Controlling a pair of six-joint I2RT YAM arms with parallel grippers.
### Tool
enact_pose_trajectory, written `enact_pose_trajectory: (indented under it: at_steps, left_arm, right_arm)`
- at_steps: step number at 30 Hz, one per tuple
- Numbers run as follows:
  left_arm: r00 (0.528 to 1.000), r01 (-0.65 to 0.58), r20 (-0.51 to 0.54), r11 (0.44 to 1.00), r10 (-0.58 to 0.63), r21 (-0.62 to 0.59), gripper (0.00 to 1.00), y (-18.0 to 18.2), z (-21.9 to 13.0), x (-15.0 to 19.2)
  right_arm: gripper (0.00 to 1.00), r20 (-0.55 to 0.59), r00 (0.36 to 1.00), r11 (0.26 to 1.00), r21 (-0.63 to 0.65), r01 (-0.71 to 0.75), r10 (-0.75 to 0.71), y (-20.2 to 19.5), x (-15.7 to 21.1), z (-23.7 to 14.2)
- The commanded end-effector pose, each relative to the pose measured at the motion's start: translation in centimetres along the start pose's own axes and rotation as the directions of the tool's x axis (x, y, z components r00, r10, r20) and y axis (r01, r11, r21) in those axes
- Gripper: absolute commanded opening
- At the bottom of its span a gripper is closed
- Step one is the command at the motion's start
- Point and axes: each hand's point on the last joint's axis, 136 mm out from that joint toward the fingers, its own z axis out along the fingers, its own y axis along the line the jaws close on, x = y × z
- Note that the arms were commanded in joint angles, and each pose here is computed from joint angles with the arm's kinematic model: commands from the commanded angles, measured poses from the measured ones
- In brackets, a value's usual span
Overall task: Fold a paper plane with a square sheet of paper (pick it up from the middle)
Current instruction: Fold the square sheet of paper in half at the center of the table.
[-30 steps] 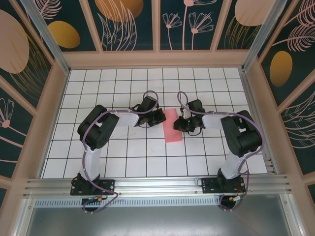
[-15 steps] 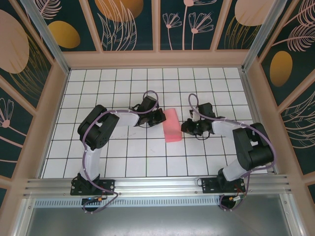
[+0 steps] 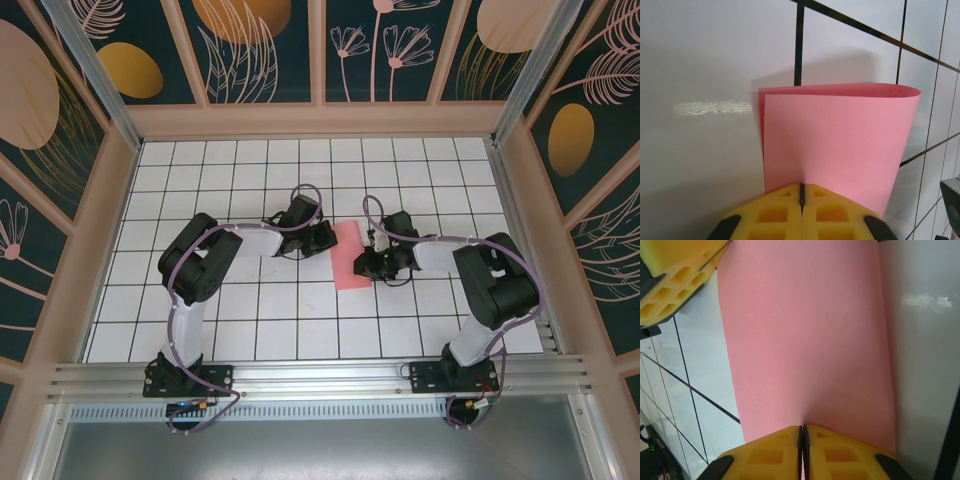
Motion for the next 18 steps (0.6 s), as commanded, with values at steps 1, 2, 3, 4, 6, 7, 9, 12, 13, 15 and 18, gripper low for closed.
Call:
enact_pose_trajectory:
  at_steps: [1, 2, 3, 4, 6, 7, 9, 12, 13, 15, 18]
  left_arm:
    - [0.988, 0.078, -0.093, 0.911, -0.126, -0.404, 0.04, 13.1, 1.5, 5.5]
    - [0.988, 0.078, -0.091, 0.911, -0.126, -0.404, 0.04, 13.1, 1.5, 5.4]
    - [0.988, 0.077, -0.091, 0.911, -0.125, -0.406, 0.04, 13.1, 1.5, 5.5]
    - [0.988, 0.078, -0.09, 0.911, -0.125, -0.405, 0.04, 13.2, 1.5, 5.4]
    - [0.988, 0.079, -0.09, 0.911, -0.125, -0.405, 0.04, 13.2, 1.5, 5.4]
    - [0.988, 0.078, -0.09, 0.911, -0.125, -0.405, 0.04, 13.2, 1.4, 5.4]
    - [0.988, 0.078, -0.09, 0.911, -0.125, -0.405, 0.04, 13.1, 1.5, 5.4]
    - [0.988, 0.074, -0.092, 0.912, -0.121, -0.402, 0.04, 13.1, 1.5, 5.4]
    - [0.989, 0.072, -0.093, 0.914, -0.118, -0.4, 0.04, 12.9, 1.5, 5.4]
    - [0.989, 0.068, -0.095, 0.916, -0.115, -0.397, 0.04, 12.8, 1.5, 5.3]
    - [0.989, 0.064, -0.097, 0.917, -0.11, -0.394, 0.04, 12.8, 1.5, 5.3]
  right_arm:
    - [0.13, -0.023, 0.998, 0.996, 0.069, -0.054, 0.055, -2.5, 2.0, -0.1]
    - [0.13, -0.024, 0.998, 0.995, 0.078, -0.063, 0.065, -3.0, 2.4, -0.3]
    - [0.13, -0.025, 0.997, 0.994, 0.087, -0.074, 0.076, -3.4, 2.9, -0.6]
    - [0.13, -0.022, 0.996, 0.992, 0.096, -0.085, 0.088, -3.9, 3.4, -0.9]
    - [0.13, -0.02, 0.993, 0.987, 0.111, -0.114, 0.117, -4.8, 4.3, -1.3]
    - [0.13, -0.015, 0.991, 0.984, 0.122, -0.132, 0.135, -5.4, 4.7, -1.6]
    - [0.13, -0.001, 0.987, 0.977, 0.142, -0.159, 0.161, -6.1, 5.3, -2.0]
    - [0.12, 0.029, 0.985, 0.971, 0.168, -0.172, 0.17, -6.6, 5.1, -2.6]
    - [0.12, 0.044, 0.986, 0.972, 0.163, -0.167, 0.162, -6.3, 4.7, -2.9]
    - [0.12, 0.092, 0.988, 0.981, 0.139, -0.134, 0.122, -4.9, 3.0, -4.0]
    - [0.12, 0.201, 0.979, 0.996, 0.066, -0.059, 0.045, -1.4, -0.5, -6.2]
